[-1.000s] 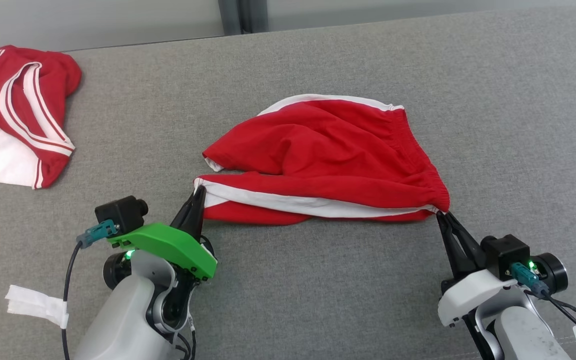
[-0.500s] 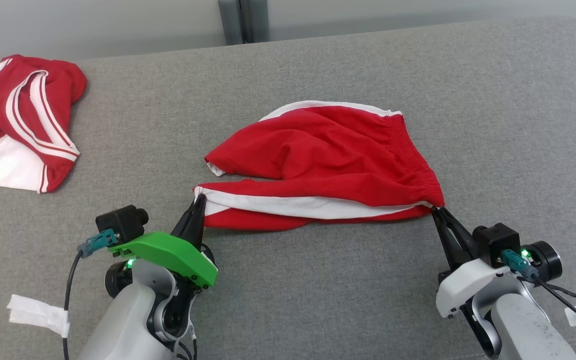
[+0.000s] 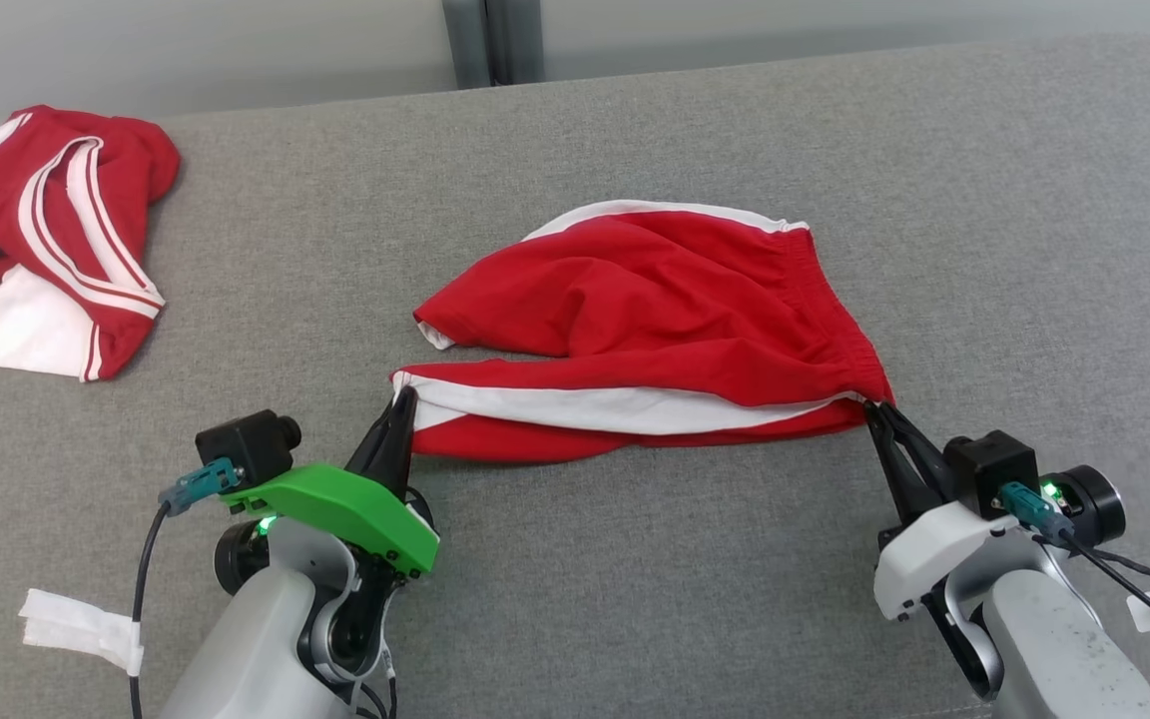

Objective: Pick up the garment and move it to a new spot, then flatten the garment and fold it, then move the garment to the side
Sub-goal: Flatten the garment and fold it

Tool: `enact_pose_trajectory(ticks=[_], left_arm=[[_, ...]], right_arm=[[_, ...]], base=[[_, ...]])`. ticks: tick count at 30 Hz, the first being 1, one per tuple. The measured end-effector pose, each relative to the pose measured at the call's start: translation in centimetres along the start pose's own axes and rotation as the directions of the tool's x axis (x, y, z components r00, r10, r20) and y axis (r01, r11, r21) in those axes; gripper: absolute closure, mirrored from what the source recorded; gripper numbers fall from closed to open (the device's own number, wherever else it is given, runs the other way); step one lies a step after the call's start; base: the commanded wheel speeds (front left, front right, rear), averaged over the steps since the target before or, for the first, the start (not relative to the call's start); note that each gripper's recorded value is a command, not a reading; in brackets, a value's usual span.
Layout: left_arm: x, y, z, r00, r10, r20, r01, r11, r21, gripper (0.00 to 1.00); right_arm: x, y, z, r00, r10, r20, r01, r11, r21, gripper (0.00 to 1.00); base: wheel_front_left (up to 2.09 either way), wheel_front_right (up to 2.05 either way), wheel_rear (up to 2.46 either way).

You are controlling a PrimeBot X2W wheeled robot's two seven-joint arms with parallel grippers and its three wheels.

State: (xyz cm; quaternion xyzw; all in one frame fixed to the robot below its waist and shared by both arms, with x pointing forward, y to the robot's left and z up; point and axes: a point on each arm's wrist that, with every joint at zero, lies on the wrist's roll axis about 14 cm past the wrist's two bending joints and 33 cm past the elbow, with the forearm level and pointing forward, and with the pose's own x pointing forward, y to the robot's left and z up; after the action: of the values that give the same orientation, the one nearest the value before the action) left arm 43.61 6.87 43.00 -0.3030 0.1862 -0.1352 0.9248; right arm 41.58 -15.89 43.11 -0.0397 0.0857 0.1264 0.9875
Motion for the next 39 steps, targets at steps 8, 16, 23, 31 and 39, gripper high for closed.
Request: enact_pose_trajectory(ticks=[8, 16, 23, 31, 39], left_arm=[[0.0, 0.2, -0.1, 1.0, 0.004, -0.002, -0.004, 1.0, -0.002, 1.0], [0.0, 0.3, -0.2, 1.0, 0.007, -0.005, -0.007, 1.0, -0.005, 1.0], [0.2, -0.1, 0.5, 1.0, -0.006, 0.028, 0.006, 1.0, -0.007, 1.0], [0.1, -2.4, 4.1, 0.985, -0.082, 0.155, 0.081, 0.997, 0.01, 1.0], [-2.1, -7.2, 10.1, 0.909, -0.219, 0.354, 0.222, 0.974, 0.032, 1.0]], right_arm=[[0.7, -0.4, 0.1, 1.0, 0.004, -0.006, -0.004, 1.0, -0.02, 0.0], [1.2, 0.2, 0.0, 0.999, 0.031, -0.013, -0.031, 0.999, -0.033, 0.82], [1.1, 0.3, 0.5, 0.999, 0.033, 0.005, -0.033, 0.999, -0.02, 1.0], [1.0, 0.3, 5.1, 0.989, 0.043, 0.144, -0.044, 0.999, 0.007, 1.0], [-0.8, 0.2, 12.9, 0.927, 0.076, 0.368, -0.072, 0.997, -0.025, 1.0]], base=[[0.0, 0.0, 0.0], [0.0, 0.0, 0.0], [0.0, 0.0, 0.0], [0.0, 0.0, 0.0], [0.0, 0.0, 0.0]])
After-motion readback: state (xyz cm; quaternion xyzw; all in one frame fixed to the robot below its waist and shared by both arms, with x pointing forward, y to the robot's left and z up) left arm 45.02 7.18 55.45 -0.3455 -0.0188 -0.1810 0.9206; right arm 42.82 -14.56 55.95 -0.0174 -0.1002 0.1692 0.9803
